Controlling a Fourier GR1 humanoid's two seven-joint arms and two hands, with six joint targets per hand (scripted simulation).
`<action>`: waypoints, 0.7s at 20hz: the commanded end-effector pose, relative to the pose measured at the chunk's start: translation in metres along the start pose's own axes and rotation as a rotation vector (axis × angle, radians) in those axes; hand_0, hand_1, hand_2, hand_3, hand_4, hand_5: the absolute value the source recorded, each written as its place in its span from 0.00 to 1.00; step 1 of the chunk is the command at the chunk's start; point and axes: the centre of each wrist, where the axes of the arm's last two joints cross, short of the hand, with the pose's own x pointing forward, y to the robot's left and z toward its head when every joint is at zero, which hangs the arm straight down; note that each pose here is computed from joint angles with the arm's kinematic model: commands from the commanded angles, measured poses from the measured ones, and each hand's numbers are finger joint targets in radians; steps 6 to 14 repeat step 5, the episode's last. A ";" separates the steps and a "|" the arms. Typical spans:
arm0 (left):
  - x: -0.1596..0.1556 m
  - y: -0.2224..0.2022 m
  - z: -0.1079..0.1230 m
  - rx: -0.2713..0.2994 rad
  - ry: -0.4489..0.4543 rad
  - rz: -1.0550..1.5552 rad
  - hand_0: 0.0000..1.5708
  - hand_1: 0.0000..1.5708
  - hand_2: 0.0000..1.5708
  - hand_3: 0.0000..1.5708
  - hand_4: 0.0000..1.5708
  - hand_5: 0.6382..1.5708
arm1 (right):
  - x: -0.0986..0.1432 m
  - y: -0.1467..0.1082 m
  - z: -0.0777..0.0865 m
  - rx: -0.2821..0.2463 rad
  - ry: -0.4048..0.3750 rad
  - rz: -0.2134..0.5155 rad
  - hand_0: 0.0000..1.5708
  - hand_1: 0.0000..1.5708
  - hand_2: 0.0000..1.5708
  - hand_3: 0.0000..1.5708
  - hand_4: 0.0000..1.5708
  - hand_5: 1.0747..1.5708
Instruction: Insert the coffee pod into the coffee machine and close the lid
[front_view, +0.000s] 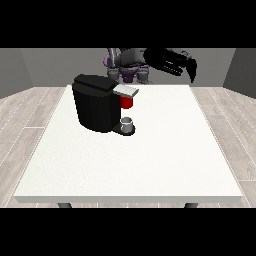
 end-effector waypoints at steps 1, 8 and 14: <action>-0.010 -0.007 0.003 0.029 0.042 0.015 0.00 0.00 0.00 0.00 0.17 1.00 | 0.010 0.058 0.017 0.138 -0.206 -0.084 0.00 0.00 0.00 0.00 0.14 1.00; -0.038 0.017 0.046 0.135 0.106 0.037 0.00 0.00 0.00 0.00 0.17 1.00 | -0.023 0.107 0.050 0.223 -0.179 -0.157 0.00 0.00 0.00 0.00 0.17 1.00; -0.038 0.017 0.046 0.135 0.106 0.037 0.00 0.00 0.00 0.00 0.17 1.00 | -0.023 0.107 0.050 0.223 -0.179 -0.157 0.00 0.00 0.00 0.00 0.17 1.00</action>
